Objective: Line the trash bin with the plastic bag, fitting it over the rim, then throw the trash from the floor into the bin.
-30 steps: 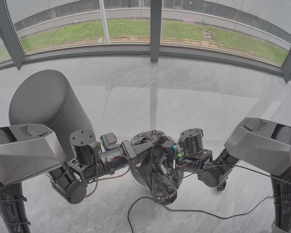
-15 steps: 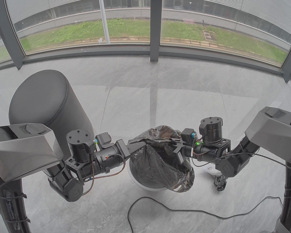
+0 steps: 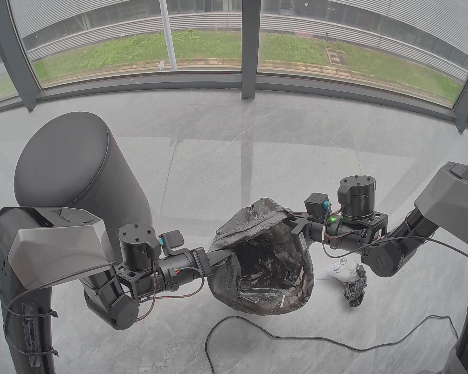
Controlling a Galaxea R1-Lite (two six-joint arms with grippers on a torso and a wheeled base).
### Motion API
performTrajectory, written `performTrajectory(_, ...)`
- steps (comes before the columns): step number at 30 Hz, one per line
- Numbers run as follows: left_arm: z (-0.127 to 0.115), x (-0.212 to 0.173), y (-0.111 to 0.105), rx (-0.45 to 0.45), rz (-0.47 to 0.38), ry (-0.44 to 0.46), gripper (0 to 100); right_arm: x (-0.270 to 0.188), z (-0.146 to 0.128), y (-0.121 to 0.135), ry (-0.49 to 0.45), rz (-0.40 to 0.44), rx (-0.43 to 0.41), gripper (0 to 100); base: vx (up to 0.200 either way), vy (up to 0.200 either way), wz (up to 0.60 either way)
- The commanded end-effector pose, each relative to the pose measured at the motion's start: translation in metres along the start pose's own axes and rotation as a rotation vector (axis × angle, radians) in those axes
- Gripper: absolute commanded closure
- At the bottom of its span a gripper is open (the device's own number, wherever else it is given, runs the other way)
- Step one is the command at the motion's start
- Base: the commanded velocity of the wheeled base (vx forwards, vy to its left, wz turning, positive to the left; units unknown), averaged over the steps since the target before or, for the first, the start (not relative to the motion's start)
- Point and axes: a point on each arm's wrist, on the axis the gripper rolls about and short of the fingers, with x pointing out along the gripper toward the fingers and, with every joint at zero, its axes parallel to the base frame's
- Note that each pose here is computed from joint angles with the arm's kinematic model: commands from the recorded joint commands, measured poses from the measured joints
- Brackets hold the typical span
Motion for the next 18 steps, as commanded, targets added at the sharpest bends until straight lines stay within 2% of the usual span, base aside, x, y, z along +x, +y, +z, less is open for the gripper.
performTrajectory(1, -0.008, -0.002, 0.014, 0.012, 0.048, 0.031, 100, 0.01, -0.001, -0.004, -0.017, 0.013, -0.001, 100, 0.0, 0.0, 0.0)
performTrajectory(10, -0.003, -0.018, 0.032, 0.036, 0.137, 0.018, 100, 0.018, -0.013, 0.011, 0.013, 0.078, -0.018, 100, 0.0, 0.0, 0.0)
performTrajectory(14, 0.001, -0.023, 0.049, 0.056, 0.24, -0.005, 100, 0.032, -0.01, 0.016, -0.011, 0.09, -0.029, 100, 0.0, 0.0, 0.0)
performTrajectory(18, 0.004, -0.017, 0.061, 0.061, 0.298, -0.029, 100, 0.045, -0.011, 0.015, -0.026, 0.087, -0.034, 100, 0.0, 0.0, 0.0)
